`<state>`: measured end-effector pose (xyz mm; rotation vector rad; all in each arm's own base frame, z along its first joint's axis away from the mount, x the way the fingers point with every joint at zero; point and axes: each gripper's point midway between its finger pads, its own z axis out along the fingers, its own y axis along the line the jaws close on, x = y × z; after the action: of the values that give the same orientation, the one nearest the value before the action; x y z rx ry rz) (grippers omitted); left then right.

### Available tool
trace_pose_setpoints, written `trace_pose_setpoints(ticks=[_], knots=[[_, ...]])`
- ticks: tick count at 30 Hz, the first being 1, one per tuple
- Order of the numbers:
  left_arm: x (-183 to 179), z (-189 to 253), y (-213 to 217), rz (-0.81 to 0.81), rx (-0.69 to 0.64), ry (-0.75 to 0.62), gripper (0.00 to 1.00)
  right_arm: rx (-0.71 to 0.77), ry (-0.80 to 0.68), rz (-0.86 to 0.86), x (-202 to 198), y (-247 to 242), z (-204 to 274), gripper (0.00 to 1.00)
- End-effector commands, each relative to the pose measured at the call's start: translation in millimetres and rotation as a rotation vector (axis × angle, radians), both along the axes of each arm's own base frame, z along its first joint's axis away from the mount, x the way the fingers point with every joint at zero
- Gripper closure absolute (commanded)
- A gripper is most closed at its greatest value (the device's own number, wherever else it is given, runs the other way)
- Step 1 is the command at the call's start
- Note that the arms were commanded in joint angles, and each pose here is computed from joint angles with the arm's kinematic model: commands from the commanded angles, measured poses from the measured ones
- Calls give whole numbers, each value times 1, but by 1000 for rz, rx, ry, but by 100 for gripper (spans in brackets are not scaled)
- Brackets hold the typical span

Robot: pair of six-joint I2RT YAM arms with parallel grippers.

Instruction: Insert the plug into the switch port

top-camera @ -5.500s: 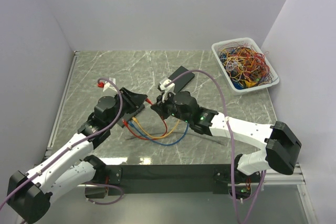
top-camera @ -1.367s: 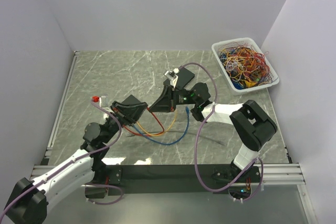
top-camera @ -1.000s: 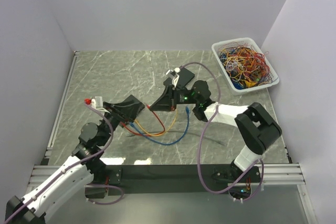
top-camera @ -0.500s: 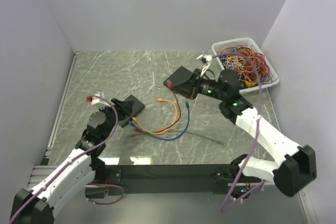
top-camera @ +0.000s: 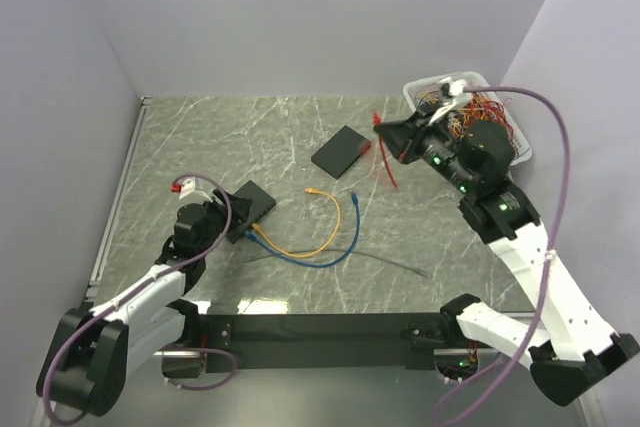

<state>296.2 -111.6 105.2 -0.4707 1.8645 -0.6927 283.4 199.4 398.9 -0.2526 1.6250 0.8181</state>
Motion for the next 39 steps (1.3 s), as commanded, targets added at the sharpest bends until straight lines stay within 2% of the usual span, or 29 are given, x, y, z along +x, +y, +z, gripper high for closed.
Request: trace_pose_setpoints(ticks=[1,4,6,10,12,17,19,23,27,34,39], knots=[[8,18,-8,-31,-55,-75,37,-23,-108,-211,0,-44,42,100],[10,16,-5,-13,-50,-67,36,-11,-141,-201,-4,-43,52,100],[11,14,-4,-7,-45,-56,36,-48,-120,-169,3,-29,38,100],[14,12,2,33,-36,-38,35,-192,-37,-151,27,7,-20,100],[16,10,5,46,-33,-27,35,-261,23,-117,41,33,-66,100],[20,9,8,58,-38,-16,36,-314,146,-2,61,87,-154,100],[21,9,10,63,-40,-17,36,-328,144,24,64,103,-167,100],[23,9,13,76,-39,-21,36,-423,193,98,59,142,-212,100],[27,7,15,83,-41,-17,36,-491,189,142,48,168,-232,100],[37,-4,19,95,-50,15,37,-592,247,227,25,199,-282,100],[44,-2,24,104,-49,17,38,-627,264,265,20,216,-300,100]])
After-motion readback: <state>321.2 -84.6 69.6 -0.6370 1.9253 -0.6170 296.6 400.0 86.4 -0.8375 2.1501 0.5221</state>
